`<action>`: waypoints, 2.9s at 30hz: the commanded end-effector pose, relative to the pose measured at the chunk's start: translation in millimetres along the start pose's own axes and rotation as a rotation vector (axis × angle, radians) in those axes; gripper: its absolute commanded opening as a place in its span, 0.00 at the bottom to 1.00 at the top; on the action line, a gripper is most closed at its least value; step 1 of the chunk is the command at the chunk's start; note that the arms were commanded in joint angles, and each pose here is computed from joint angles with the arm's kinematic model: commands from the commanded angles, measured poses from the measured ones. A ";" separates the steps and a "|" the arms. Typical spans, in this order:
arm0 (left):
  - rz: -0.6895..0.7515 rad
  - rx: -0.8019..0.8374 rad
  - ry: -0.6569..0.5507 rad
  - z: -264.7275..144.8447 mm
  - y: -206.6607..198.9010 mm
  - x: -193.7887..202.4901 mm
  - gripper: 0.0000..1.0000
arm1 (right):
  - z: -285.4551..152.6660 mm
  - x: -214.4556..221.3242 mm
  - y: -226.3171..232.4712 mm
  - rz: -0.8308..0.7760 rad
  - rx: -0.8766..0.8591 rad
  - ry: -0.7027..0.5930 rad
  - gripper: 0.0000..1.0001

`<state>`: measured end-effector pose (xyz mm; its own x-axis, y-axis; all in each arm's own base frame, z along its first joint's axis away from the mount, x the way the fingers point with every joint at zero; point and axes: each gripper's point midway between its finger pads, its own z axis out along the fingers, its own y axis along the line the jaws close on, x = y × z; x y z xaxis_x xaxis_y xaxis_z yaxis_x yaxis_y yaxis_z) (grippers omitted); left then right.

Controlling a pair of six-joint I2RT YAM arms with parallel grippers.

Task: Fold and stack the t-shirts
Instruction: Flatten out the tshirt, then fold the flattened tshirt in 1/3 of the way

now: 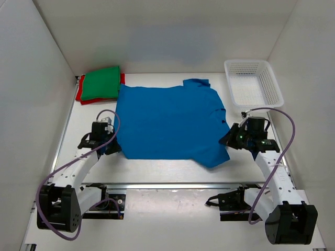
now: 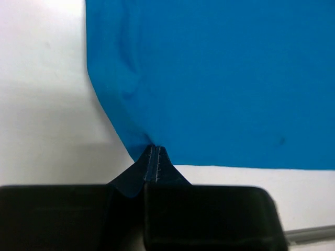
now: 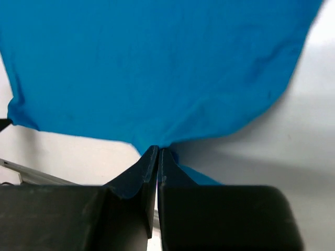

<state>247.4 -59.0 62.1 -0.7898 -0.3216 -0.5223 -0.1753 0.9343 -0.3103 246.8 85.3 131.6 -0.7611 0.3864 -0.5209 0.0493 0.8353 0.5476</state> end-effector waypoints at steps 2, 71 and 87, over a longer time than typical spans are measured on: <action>-0.048 0.035 0.073 3.8 -2.8 23.9 0.00 | -5.7 17.1 -21.7 0.075 0.085 0.049 0.00; -0.035 -0.040 -0.112 108.0 -6.0 -215.2 0.51 | 133.2 -201.7 -28.5 0.043 0.114 -0.001 0.20; 0.140 -0.043 0.049 114.2 -41.6 -132.4 0.46 | 149.3 -102.8 20.7 -0.144 0.046 0.097 0.00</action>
<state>440.3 -63.2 74.1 -0.7869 -0.2257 -0.5743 -0.0997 0.9650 -0.2425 427.1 103.0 106.4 -0.8234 0.2486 -0.5101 0.0098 0.9050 0.4252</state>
